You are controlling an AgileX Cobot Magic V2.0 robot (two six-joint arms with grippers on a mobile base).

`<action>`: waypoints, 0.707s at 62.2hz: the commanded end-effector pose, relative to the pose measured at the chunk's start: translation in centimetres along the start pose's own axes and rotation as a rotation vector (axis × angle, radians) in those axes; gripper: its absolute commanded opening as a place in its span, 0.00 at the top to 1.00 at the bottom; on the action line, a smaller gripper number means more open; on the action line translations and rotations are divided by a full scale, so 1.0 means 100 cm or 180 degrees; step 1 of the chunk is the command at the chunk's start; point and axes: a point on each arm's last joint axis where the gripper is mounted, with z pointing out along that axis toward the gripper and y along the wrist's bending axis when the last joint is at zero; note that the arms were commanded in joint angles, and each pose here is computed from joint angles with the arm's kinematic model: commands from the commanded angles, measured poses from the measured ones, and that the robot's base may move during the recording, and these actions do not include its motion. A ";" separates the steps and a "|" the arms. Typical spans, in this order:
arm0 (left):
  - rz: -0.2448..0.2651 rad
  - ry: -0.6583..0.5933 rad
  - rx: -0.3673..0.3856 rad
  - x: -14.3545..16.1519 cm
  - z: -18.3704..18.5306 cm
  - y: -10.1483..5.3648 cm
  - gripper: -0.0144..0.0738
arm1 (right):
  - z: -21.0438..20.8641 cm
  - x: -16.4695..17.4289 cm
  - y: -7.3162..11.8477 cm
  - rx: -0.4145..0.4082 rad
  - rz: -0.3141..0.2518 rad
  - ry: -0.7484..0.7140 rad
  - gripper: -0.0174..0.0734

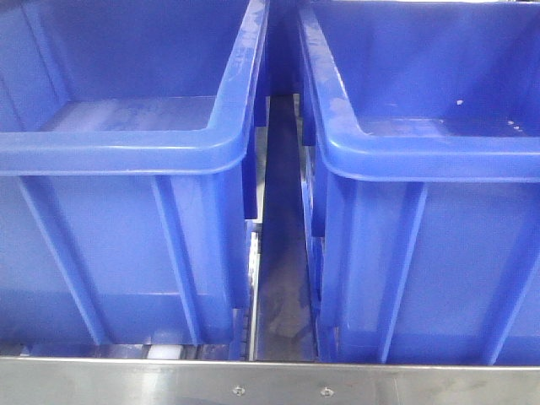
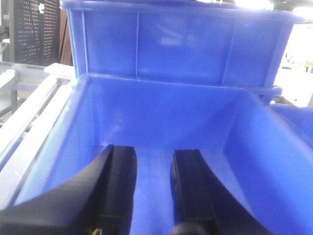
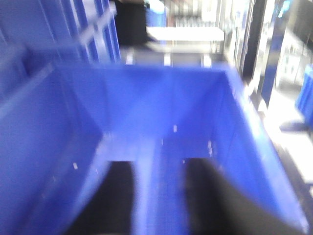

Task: Sort and place red and blue blocks on shelf

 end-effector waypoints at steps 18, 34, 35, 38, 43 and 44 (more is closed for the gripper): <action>-0.0038 -0.0302 0.0051 -0.025 -0.039 -0.004 0.69 | -0.034 -0.023 0.001 -0.0023 -0.0060 -0.0310 0.75; 0.0009 -0.0206 0.0039 -0.024 -0.058 -0.004 0.69 | -0.070 -0.029 0.002 -0.0053 -0.0060 -0.0517 0.75; 0.0009 -0.0202 0.0038 -0.024 -0.058 -0.004 0.69 | -0.071 -0.029 0.002 -0.0054 -0.0060 -0.0526 0.75; 0.0009 -0.0196 0.0037 -0.024 -0.061 -0.004 0.69 | -0.077 -0.029 0.002 -0.0059 -0.0061 -0.0552 0.75; 0.0009 -0.0197 0.0038 -0.024 -0.066 -0.004 0.69 | -0.084 -0.027 0.002 -0.0063 -0.0062 -0.0519 0.75; 0.0009 -0.0202 0.0038 -0.024 -0.067 -0.004 0.69 | -0.086 -0.027 0.002 -0.0064 -0.0062 -0.0509 0.75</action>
